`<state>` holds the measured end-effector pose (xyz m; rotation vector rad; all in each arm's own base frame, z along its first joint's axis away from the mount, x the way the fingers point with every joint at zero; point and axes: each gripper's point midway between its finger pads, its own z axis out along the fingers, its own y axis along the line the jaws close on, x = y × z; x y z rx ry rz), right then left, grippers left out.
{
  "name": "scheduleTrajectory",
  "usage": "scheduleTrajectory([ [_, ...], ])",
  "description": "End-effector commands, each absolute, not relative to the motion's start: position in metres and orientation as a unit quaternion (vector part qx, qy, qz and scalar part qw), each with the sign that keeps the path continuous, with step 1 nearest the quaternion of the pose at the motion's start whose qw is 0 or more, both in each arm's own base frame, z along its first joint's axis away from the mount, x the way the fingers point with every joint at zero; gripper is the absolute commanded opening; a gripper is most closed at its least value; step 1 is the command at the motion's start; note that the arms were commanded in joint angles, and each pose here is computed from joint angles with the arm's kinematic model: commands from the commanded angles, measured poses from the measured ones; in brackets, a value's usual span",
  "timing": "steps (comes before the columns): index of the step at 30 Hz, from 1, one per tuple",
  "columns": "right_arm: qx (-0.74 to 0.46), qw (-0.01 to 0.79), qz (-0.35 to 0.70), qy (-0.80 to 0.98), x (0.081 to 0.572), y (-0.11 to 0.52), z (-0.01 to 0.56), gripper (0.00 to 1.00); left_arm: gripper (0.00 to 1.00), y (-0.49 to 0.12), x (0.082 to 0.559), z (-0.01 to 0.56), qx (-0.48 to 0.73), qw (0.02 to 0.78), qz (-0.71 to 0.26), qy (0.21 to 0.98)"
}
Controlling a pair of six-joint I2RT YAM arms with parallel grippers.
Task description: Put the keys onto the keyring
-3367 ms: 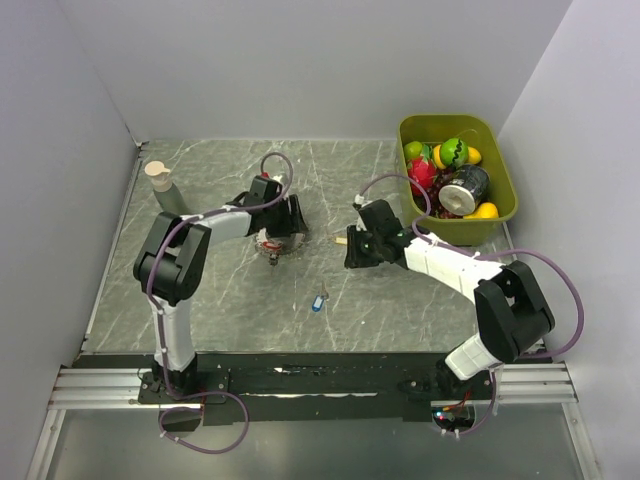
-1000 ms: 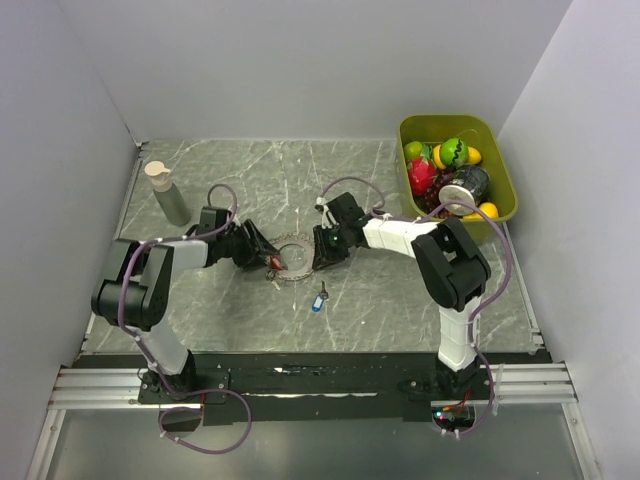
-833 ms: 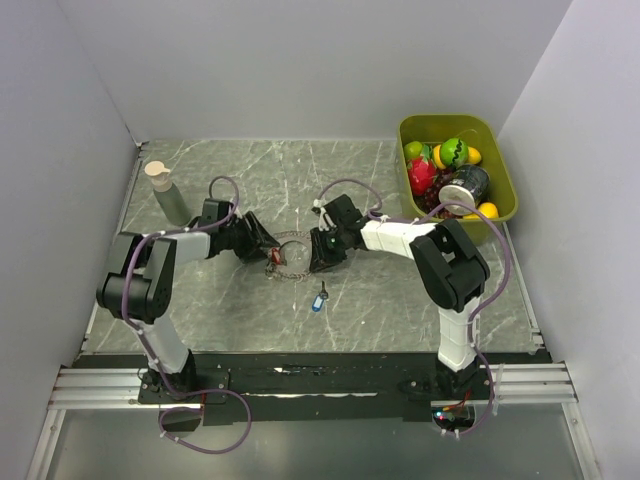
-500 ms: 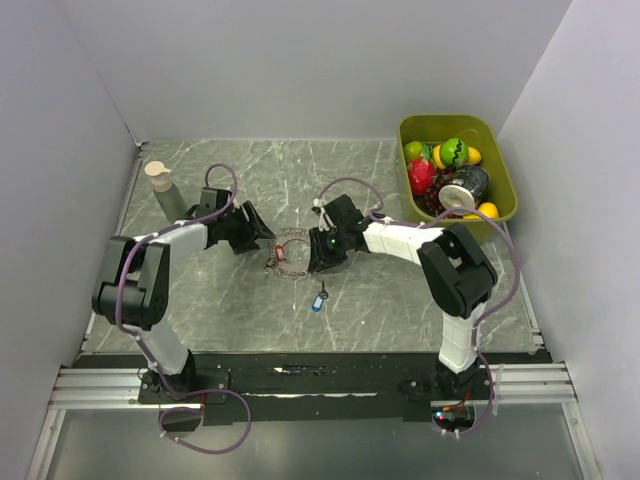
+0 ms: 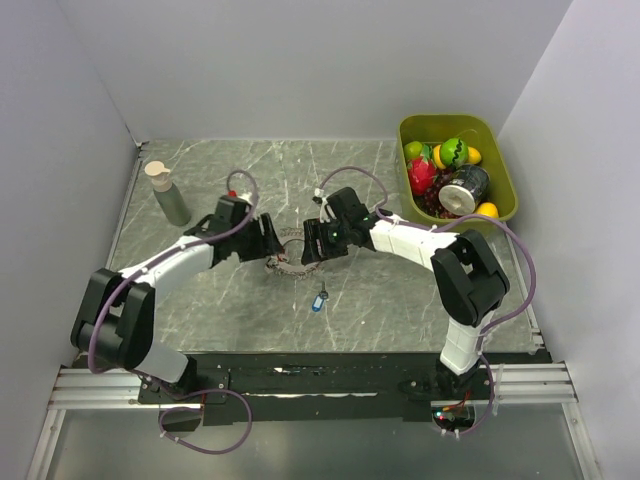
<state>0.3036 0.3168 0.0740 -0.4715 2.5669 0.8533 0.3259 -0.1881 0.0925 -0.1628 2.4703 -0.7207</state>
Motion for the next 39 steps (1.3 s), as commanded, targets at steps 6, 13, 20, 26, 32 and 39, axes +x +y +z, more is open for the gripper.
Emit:
scheduleTrajectory([
  [6,-0.136,0.217,0.32,0.912,0.318,0.313,0.091,0.67,0.62,-0.204,0.315,0.071,0.005,0.288,-0.164,0.944],
  [13,-0.118,0.212,0.319,0.916,0.317,0.299,0.083,0.64,0.54,-0.217,0.317,0.062,0.036,0.289,-0.121,0.949],
  [20,-0.116,0.207,0.321,0.917,0.314,0.296,0.079,0.64,0.41,-0.216,0.325,0.052,0.034,0.287,-0.087,0.953],
  [26,-0.114,0.205,0.318,0.919,0.314,0.293,0.076,0.63,0.34,-0.213,0.325,0.043,0.041,0.279,-0.069,0.957],
  [32,-0.113,0.203,0.317,0.92,0.313,0.292,0.073,0.63,0.33,-0.215,0.321,0.037,0.047,0.274,-0.078,0.957],
  [39,-0.114,0.202,0.316,0.92,0.313,0.292,0.073,0.63,0.01,-0.213,0.321,0.031,0.044,0.27,-0.069,0.959],
])
